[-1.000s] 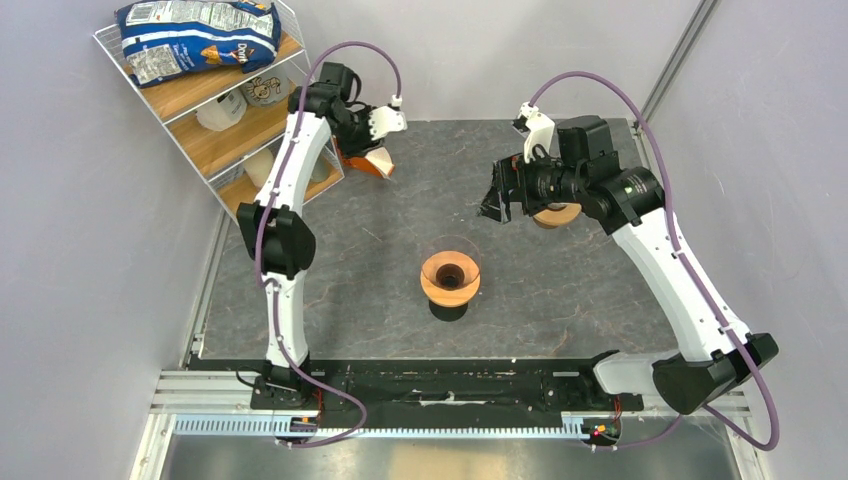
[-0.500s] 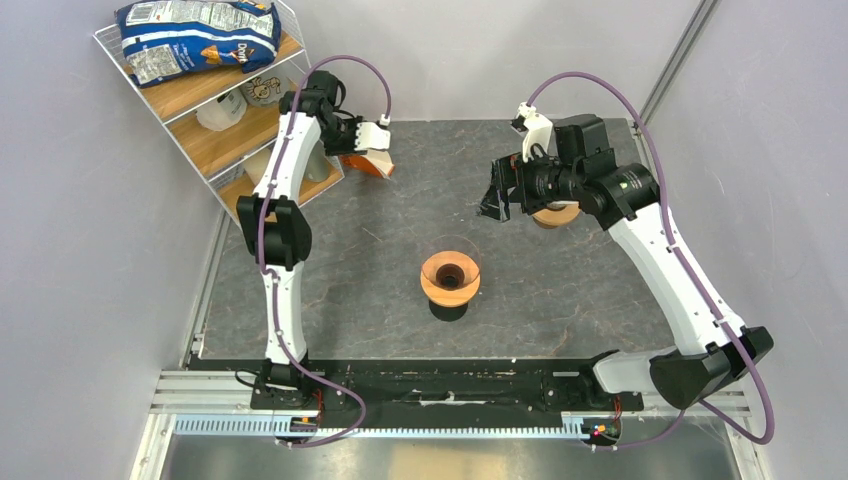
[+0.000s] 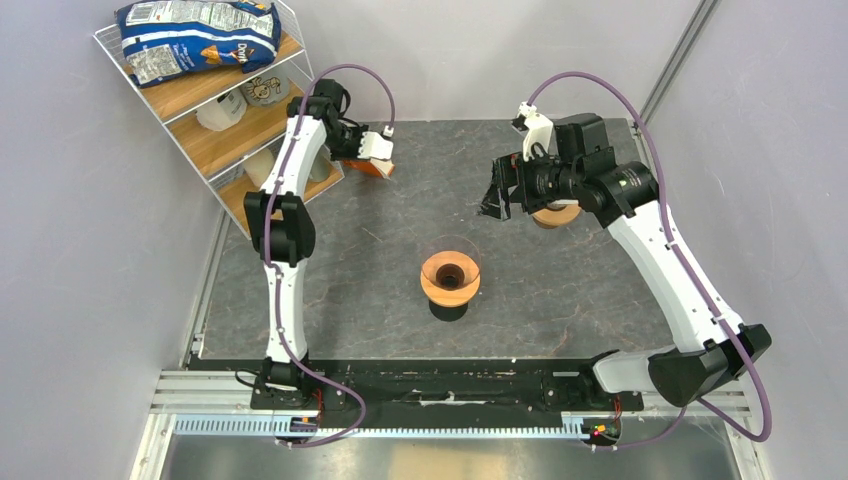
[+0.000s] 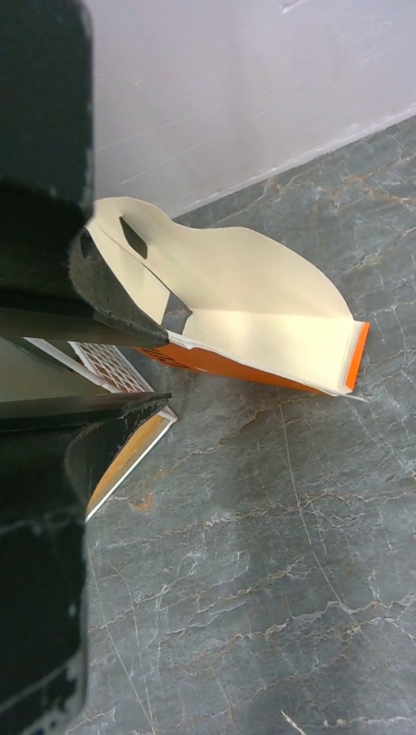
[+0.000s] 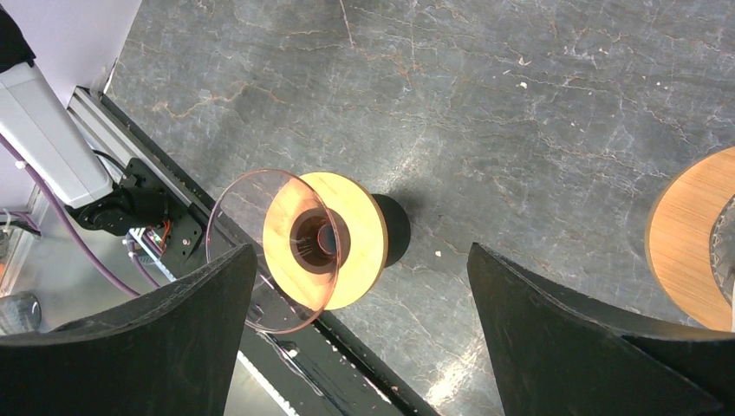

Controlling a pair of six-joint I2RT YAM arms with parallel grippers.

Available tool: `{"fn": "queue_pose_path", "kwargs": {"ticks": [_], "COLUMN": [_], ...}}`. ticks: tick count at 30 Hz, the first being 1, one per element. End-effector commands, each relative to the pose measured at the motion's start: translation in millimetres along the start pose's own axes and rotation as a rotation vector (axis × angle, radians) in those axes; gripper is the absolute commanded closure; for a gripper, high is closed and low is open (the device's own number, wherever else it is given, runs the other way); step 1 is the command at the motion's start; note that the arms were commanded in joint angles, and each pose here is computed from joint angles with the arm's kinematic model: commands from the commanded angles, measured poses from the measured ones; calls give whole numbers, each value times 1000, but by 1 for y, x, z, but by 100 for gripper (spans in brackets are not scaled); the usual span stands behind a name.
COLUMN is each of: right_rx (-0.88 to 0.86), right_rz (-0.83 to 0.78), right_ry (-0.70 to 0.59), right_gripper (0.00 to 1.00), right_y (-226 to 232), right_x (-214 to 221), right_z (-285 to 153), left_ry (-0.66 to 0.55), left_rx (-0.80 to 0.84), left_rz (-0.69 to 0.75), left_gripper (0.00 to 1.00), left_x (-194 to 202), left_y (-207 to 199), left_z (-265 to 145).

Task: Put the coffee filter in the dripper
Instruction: Pick up the coffee filter from the coffee filter holder.

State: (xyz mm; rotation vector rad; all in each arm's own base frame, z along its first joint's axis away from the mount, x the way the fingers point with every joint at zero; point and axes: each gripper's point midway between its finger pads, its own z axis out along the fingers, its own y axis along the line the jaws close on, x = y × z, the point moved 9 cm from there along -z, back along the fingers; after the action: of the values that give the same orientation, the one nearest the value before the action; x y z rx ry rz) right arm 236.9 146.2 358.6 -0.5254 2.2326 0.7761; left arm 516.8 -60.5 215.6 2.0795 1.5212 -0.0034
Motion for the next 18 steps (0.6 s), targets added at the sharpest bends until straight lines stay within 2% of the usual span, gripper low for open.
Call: {"fn": "queue_pose_path", "kwargs": {"ticks": [1,18], "right_rx": [-18,-22], "right_rz": [0,12], "right_ry": [-38,-32], "right_gripper": [1,1], "right_y": [5,3], "right_x": [-8,-10], "right_z": [-8,-6], "left_ry": [-6,18], "left_rx": [-50,-76], "left_rz": [73,85], "left_gripper": [67,69], "left_x": [3,11], "left_y": [13,19], "left_z": [-1,11]}}
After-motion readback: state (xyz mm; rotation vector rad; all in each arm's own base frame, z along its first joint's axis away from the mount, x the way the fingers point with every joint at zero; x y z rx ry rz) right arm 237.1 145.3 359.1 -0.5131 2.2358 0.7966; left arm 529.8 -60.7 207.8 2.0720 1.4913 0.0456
